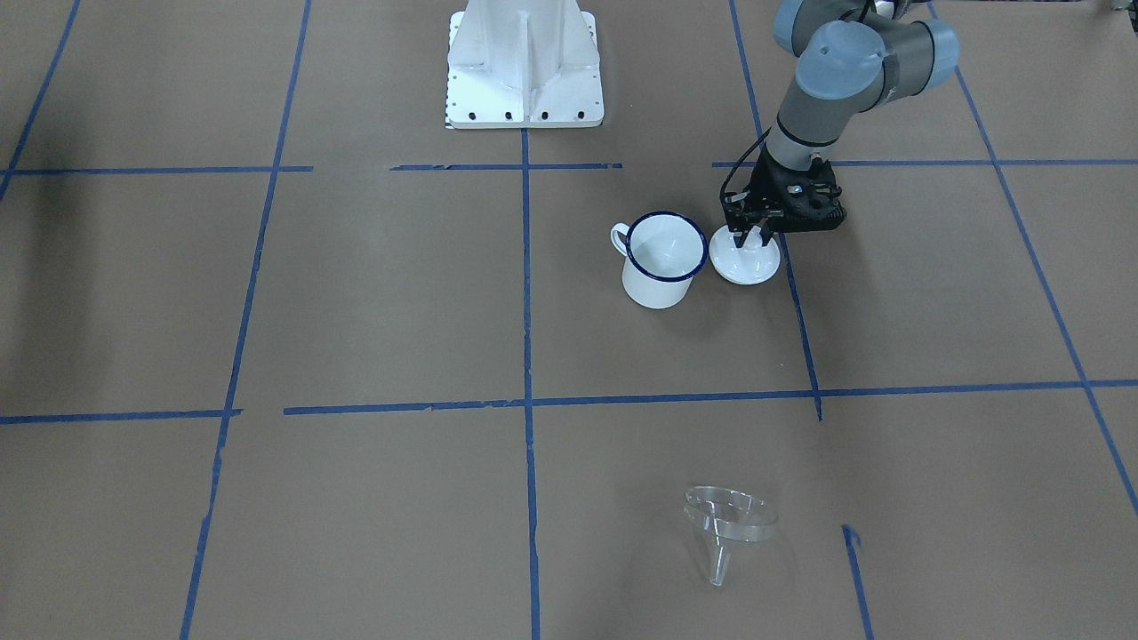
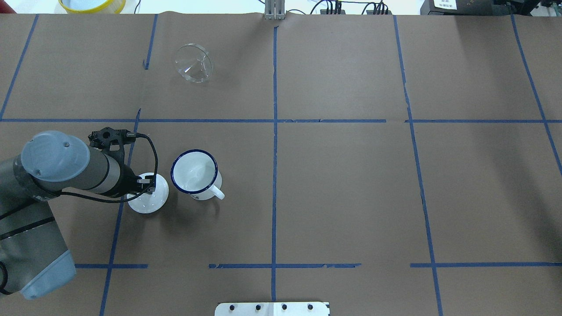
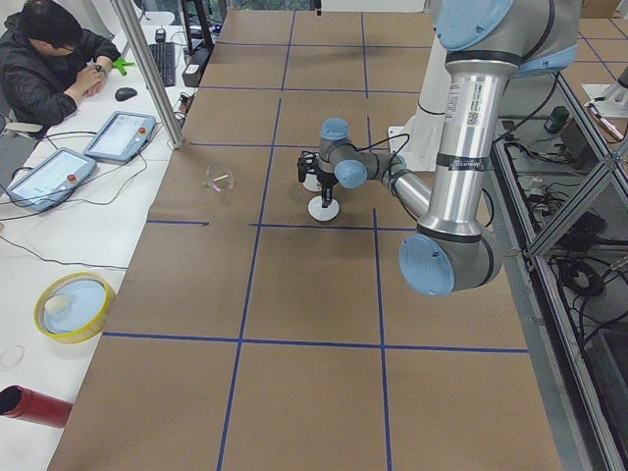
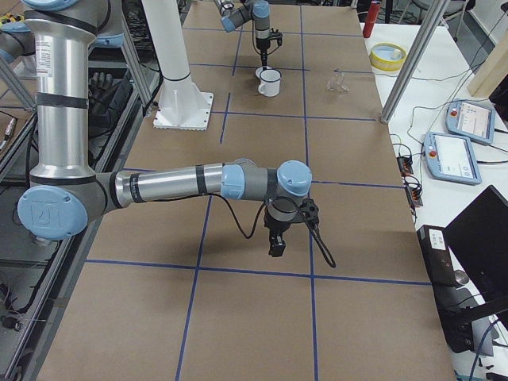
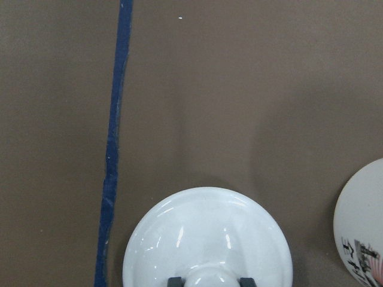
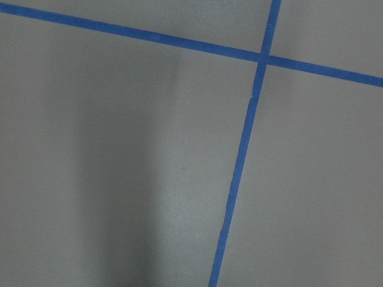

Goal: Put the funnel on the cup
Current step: 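Open the left gripper and move it toward the clear glass funnel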

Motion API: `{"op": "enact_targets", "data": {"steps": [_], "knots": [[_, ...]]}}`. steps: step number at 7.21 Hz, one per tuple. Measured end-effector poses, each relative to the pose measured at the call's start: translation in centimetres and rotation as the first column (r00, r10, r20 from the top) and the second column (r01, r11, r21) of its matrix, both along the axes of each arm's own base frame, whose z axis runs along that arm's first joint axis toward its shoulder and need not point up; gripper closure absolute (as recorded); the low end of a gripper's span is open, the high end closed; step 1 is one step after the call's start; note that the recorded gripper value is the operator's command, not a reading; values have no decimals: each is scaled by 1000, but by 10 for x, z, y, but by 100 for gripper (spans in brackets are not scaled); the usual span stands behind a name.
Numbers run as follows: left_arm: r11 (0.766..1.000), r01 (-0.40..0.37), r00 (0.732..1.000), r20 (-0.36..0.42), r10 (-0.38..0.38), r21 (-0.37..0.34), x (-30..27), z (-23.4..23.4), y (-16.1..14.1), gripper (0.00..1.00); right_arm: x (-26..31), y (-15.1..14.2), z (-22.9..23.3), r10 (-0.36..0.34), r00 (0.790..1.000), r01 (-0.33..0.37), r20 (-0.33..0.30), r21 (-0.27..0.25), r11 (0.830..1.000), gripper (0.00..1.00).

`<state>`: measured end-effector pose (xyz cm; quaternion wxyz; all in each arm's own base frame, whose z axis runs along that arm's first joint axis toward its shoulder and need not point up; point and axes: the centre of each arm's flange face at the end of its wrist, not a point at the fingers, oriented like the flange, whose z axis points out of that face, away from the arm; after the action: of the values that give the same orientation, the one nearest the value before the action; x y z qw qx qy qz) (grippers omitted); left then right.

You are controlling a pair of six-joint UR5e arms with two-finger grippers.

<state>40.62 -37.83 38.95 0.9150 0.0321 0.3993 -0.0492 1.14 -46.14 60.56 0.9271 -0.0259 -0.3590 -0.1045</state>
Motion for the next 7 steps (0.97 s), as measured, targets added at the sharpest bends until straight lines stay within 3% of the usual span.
{"op": "enact_targets", "data": {"steps": [3,4,5,6,7], "knots": [[999,30,999,-32,-29,18,-16,-18,-7,0,0,0,0,0,1000,0,0,0,1000,0],[995,95,994,-60,-93,20,-42,-33,-24,0,0,0,0,0,1000,0,0,0,1000,0],[980,198,976,-95,-197,-1,-72,-46,-51,0,0,0,0,0,1000,0,0,0,1000,0],[952,303,941,-144,-306,-41,-93,-59,-77,0,0,0,0,0,1000,0,0,0,1000,0],[910,403,887,-203,-416,-101,-99,-69,-104,0,0,0,0,0,1000,0,0,0,1000,0]]}}
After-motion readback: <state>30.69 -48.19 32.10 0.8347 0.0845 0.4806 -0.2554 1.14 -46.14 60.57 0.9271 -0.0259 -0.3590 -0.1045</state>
